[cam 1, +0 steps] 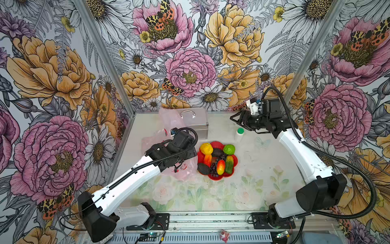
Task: Place the fruits into the plastic bag
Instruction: Move the plastic bag to the middle-left of the table, then pick up the plastic bag from the middle-left of the table, then shake the plastic bag at the middle-left of the table.
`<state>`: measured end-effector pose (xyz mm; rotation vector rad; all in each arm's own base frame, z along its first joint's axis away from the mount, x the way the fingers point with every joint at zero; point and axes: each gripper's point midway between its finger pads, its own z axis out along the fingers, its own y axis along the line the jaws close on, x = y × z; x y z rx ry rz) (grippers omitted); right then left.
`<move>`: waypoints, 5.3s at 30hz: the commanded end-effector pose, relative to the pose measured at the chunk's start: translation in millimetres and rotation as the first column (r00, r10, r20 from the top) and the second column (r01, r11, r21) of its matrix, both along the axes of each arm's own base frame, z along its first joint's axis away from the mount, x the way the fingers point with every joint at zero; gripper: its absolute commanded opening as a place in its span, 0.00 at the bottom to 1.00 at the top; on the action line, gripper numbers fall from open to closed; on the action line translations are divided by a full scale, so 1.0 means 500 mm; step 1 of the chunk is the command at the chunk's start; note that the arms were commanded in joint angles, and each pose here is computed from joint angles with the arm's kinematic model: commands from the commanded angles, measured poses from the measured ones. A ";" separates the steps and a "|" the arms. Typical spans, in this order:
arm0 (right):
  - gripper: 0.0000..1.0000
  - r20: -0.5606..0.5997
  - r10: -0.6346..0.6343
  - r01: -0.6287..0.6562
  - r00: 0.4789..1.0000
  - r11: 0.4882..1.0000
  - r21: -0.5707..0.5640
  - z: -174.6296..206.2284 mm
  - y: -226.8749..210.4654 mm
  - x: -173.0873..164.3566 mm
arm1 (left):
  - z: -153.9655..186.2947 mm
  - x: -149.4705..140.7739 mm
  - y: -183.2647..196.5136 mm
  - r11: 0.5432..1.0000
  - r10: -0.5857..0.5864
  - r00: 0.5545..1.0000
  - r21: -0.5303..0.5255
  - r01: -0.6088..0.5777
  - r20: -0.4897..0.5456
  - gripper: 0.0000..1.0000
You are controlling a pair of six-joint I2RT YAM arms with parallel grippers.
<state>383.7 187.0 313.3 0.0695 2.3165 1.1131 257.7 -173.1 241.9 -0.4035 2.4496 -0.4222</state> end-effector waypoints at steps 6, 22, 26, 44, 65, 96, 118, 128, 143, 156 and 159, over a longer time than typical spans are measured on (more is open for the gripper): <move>0.88 0.004 0.142 -0.141 0.990 0.989 -0.039 0.010 0.116 -0.001 | 0.103 0.027 0.242 0.965 0.246 0.964 -0.119 -0.234 0.096 0.96; 0.88 -0.028 0.132 -0.133 0.991 0.990 -0.040 0.013 0.156 -0.014 | 0.065 0.430 0.332 0.905 0.127 0.959 -0.426 -0.007 0.254 0.94; 0.88 -0.040 0.111 -0.114 0.993 0.992 -0.061 0.004 0.143 -0.024 | 0.056 0.499 0.329 0.886 0.117 0.961 -0.464 0.013 0.250 0.94; 0.88 -0.032 0.060 -0.063 0.998 0.994 -0.093 -0.001 0.126 0.001 | -0.038 0.619 0.283 0.864 0.082 0.988 -0.503 -0.004 0.134 0.64; 0.88 0.041 0.138 -0.136 0.990 0.990 -0.039 0.067 0.163 0.006 | 0.292 0.337 0.278 0.974 0.077 0.925 -0.225 0.010 0.373 0.00; 0.91 -0.316 0.320 -0.179 0.893 0.897 0.404 0.233 0.286 -0.207 | 0.262 0.097 -0.066 0.969 -0.244 0.866 0.150 0.197 0.436 0.00; 0.90 -0.385 0.202 -0.014 0.901 0.898 0.439 0.176 0.346 -0.105 | 0.279 0.043 -0.129 0.936 -0.329 0.803 0.059 0.347 0.497 0.00; 0.79 -0.369 0.221 -0.030 0.903 0.888 0.458 0.179 0.363 -0.088 | 0.267 0.058 -0.165 0.922 -0.361 0.795 0.057 0.384 0.487 0.00; 0.02 -0.344 0.208 -0.042 0.916 0.900 0.434 0.156 0.336 -0.069 | 0.303 0.038 -0.023 0.970 -0.237 0.843 0.064 0.236 0.484 0.87; 0.02 -0.230 0.271 -0.150 0.935 0.888 0.435 0.186 0.320 -0.056 | 0.342 -0.104 0.333 0.943 0.253 0.955 0.183 -0.279 0.155 0.99; 0.01 -0.227 0.283 -0.162 0.932 0.884 0.438 0.187 0.323 -0.055 | 0.331 -0.126 0.346 0.935 0.245 0.965 0.239 -0.261 0.095 0.99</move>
